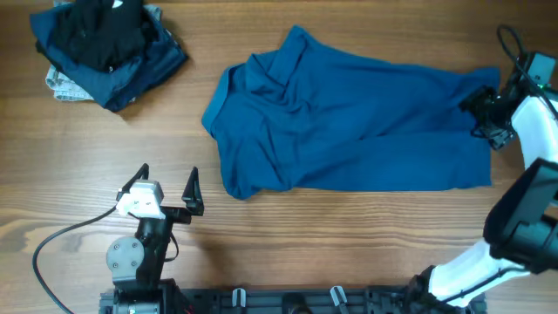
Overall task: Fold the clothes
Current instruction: 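Grasp the shirt's right hem corner with the right gripper and pull it rightward, then reach the left gripper to the shirt's left-center edge and grasp it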
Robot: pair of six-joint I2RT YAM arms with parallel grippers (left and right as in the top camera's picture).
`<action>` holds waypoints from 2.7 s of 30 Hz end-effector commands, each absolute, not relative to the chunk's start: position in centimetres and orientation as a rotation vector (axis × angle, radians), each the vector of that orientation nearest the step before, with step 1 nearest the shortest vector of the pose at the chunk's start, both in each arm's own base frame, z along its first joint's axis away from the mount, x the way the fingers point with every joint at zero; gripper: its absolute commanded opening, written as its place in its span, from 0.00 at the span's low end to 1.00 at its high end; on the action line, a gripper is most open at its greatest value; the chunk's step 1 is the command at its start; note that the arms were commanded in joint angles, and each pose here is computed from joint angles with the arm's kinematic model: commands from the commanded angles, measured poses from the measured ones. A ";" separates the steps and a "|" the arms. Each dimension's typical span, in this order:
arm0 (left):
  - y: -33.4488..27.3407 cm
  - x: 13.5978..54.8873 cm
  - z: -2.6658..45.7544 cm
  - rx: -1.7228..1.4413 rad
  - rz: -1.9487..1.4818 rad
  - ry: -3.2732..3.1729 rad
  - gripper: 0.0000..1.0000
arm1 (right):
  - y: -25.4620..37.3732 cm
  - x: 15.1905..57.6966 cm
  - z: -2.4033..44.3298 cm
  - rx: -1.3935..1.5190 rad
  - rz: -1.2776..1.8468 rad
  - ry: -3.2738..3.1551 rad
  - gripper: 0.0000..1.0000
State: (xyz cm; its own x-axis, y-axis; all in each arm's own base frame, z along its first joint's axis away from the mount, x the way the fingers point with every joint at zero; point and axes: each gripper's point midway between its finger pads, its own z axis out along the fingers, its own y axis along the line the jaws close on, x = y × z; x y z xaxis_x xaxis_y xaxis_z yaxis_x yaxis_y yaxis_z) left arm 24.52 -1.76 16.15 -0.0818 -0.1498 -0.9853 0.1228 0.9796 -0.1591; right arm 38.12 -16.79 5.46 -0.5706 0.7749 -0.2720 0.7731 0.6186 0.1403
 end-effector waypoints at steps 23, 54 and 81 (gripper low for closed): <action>-1.8 24.5 15.9 -0.001 -0.216 1.639 1.00 | -17.8 36.9 1.1 1.337 -0.103 2.602 0.25; -9.3 21.4 33.7 0.311 -0.676 1.405 1.00 | -16.9 34.9 2.5 1.320 -0.113 2.678 0.25; -21.6 25.2 21.8 0.531 -0.700 2.497 1.00 | -16.3 34.8 2.4 1.323 -0.075 2.698 0.25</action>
State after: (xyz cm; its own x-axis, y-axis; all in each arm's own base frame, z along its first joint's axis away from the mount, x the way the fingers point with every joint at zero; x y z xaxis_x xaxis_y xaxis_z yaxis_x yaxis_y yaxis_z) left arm 26.03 -19.11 23.87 -0.7924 0.1306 -0.5959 0.4299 0.8126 -0.3935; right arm 34.78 -16.30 1.72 -0.6068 0.7835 -0.1335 0.7902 0.6128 0.0045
